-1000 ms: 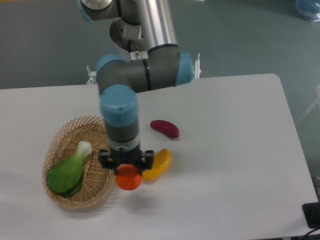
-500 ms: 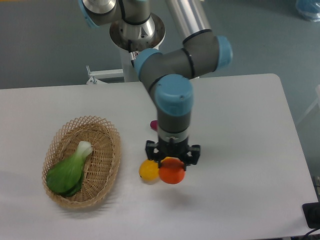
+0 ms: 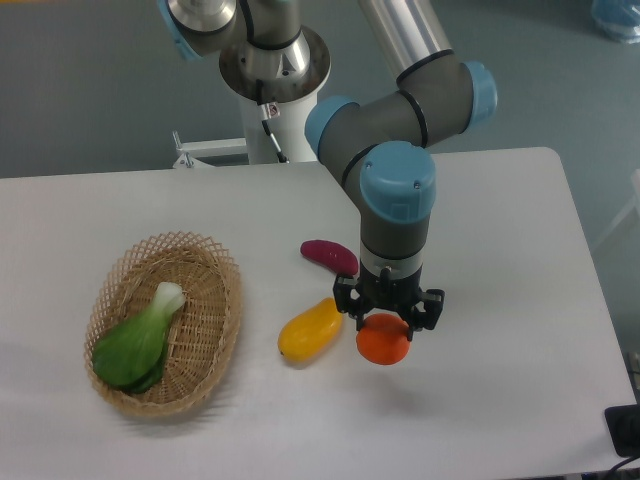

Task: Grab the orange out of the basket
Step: 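Lift the orange out of the basket and carry it beside the mango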

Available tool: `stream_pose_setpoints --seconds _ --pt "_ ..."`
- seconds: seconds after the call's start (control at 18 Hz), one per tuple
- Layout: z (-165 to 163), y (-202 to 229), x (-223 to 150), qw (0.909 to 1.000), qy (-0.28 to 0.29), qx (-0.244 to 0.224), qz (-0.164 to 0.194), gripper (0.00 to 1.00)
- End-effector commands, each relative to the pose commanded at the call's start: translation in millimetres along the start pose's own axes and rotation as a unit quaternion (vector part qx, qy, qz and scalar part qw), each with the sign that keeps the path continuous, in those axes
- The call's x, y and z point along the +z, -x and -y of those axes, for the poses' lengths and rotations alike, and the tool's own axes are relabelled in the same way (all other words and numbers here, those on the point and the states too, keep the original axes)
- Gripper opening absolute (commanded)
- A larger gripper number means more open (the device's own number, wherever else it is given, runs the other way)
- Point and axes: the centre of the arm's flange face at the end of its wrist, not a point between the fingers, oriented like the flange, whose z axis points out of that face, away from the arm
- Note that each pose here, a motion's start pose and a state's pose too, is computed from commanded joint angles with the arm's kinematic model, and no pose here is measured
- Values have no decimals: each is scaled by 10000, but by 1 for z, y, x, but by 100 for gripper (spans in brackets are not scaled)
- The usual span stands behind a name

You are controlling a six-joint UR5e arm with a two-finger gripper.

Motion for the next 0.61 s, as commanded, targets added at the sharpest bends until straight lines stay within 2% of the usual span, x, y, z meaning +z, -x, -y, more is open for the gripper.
stream_pose_setpoints --seconds 0.17,0.61 --pt "-4 8 -4 9998 -12 172 35 74" --pt "-6 8 -3 9997 90 210 101 76"
